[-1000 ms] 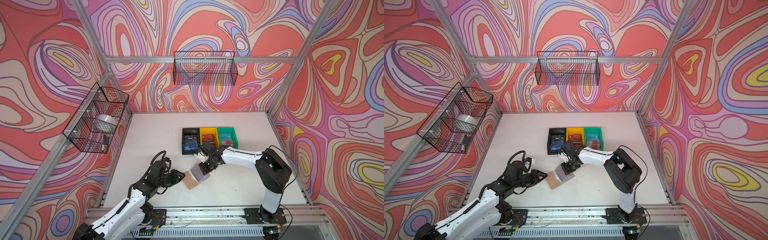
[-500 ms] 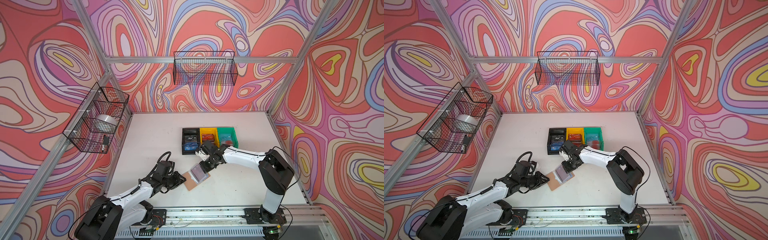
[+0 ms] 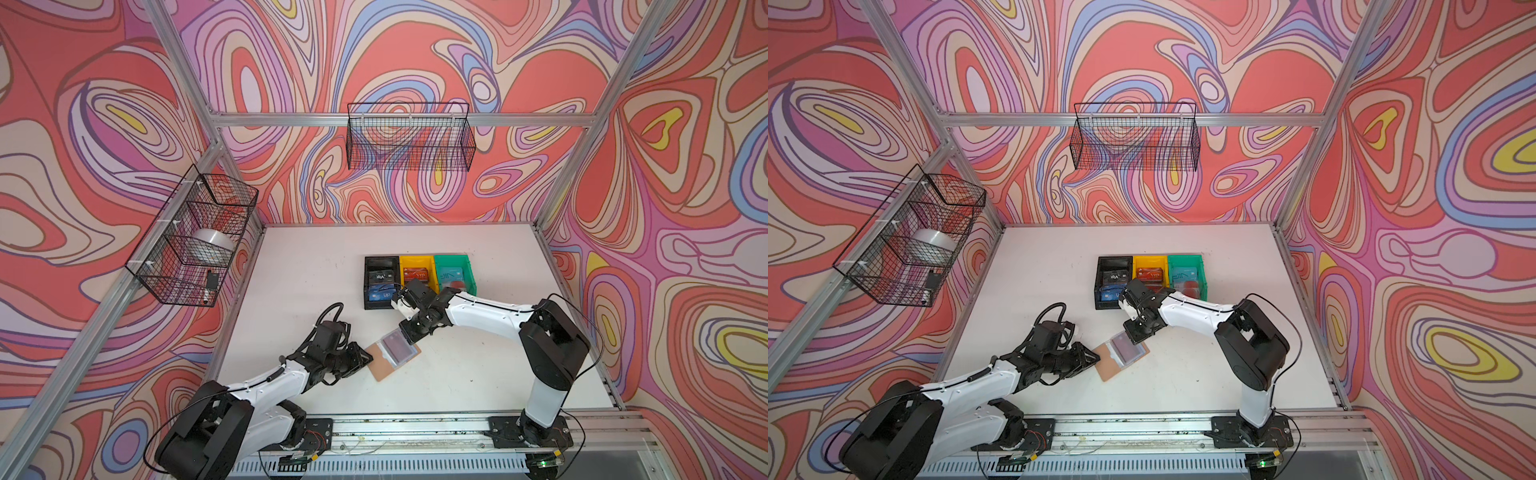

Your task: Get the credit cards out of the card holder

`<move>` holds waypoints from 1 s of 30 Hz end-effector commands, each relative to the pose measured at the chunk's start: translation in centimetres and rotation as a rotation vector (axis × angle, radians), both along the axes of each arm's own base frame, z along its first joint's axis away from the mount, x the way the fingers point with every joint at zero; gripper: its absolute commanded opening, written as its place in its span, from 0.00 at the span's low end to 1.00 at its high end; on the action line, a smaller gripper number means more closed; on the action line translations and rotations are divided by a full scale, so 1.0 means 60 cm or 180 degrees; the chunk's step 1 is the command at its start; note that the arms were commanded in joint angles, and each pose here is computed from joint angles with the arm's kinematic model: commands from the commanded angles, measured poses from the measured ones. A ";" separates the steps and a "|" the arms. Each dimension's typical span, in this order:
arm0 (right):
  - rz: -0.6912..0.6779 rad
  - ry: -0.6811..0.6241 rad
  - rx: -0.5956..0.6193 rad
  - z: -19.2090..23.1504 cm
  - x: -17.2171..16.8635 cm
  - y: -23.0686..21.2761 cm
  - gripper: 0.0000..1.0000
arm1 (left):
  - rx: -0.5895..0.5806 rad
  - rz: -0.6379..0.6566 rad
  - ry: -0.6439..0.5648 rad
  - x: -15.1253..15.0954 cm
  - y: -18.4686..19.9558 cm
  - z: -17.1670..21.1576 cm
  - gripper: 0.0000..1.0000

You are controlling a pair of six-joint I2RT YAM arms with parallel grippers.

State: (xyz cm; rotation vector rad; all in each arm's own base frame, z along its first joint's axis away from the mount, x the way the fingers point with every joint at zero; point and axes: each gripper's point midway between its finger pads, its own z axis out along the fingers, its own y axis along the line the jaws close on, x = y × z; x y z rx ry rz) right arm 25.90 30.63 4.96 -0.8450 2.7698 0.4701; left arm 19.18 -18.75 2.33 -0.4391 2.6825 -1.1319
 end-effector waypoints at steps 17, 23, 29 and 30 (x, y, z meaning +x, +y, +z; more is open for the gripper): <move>-0.0082 -0.0045 -0.0348 -0.041 0.013 -0.029 0.08 | 0.0178 0.0039 0.0117 -0.013 0.018 -0.037 0.23; -0.0058 0.0010 -0.0358 -0.050 0.009 -0.028 0.08 | 0.0177 0.0036 0.0132 -0.015 0.018 -0.040 0.23; -0.0022 0.0114 -0.0236 -0.059 -0.001 -0.016 0.08 | 0.0170 0.0038 0.0133 -0.014 0.017 -0.042 0.23; -0.0029 0.0118 -0.0218 -0.059 -0.001 -0.015 0.08 | 0.0173 0.0036 0.0140 -0.015 0.017 -0.043 0.23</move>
